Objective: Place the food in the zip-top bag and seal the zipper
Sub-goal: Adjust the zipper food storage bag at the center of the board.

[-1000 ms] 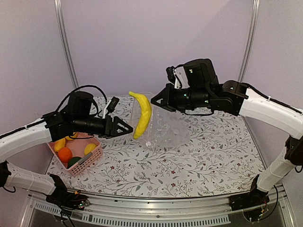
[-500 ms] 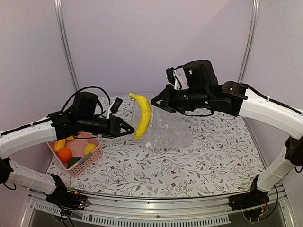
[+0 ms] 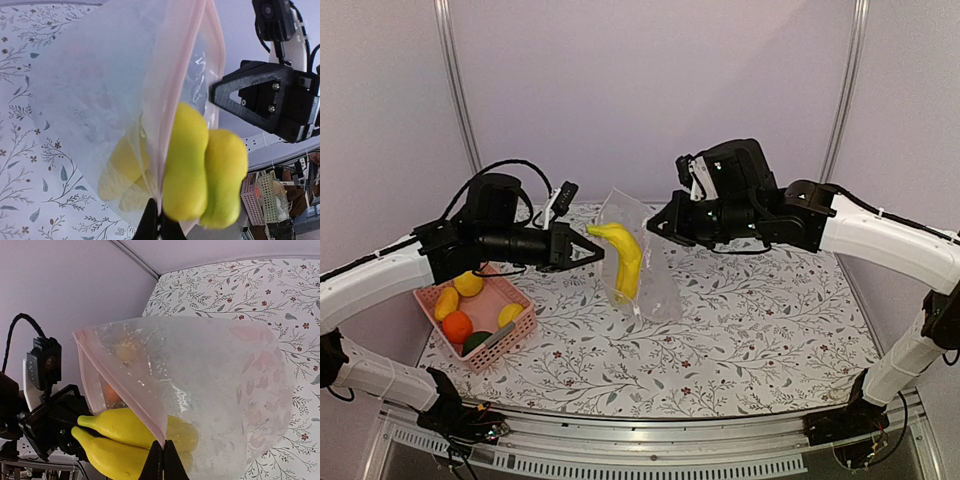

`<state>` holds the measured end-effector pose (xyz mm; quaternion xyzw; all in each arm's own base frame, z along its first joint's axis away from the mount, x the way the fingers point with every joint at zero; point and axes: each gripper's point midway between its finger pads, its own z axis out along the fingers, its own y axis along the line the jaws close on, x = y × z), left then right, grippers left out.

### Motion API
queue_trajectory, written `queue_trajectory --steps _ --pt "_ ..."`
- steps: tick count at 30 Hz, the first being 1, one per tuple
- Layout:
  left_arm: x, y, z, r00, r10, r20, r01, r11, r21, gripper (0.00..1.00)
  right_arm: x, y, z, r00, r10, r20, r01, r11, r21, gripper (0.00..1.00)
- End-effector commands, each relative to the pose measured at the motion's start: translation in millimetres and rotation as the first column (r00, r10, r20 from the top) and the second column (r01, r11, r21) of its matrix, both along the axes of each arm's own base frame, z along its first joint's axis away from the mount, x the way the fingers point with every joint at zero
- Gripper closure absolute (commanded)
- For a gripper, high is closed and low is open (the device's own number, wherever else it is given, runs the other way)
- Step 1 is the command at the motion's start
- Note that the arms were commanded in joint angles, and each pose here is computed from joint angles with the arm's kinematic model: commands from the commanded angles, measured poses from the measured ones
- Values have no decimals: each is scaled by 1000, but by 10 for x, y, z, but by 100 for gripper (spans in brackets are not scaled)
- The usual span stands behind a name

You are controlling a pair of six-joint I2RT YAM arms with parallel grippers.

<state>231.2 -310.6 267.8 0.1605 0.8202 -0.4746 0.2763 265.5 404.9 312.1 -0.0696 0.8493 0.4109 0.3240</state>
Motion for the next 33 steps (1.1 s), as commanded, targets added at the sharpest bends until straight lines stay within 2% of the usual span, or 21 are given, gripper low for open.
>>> queue_trajectory --steps 1,5,9,14,21,27,29,33 --pt "-40 5 281 997 -25 78 26 1000 -8 100 130 -301 -123 995 -102 9 103 991 -83 100" --pt "49 25 175 998 -20 53 18 999 39 100 126 -327 -168 994 -107 0 106 988 -113 100" --pt "49 -51 293 997 -71 34 72 997 -29 100 112 -367 -142 993 -114 2 113 987 -114 100" --pt "97 -22 478 996 -55 69 61 995 -79 100 107 -422 -71 992 -124 13 125 986 -113 100" --pt "334 119 141 1000 26 3 -26 999 -34 100 79 -405 84 995 -98 32 101 991 -91 100" --pt "503 175 8 998 62 -10 -62 998 -23 97 87 -368 -91 995 -95 7 95 989 -117 100" --pt "529 183 -20 998 67 -11 -67 998 -17 93 94 -333 -163 996 -90 -4 88 988 -128 100" --pt "581 276 -23 993 114 7 -114 994 4 56 111 -305 -173 996 -87 -3 86 988 -127 100"
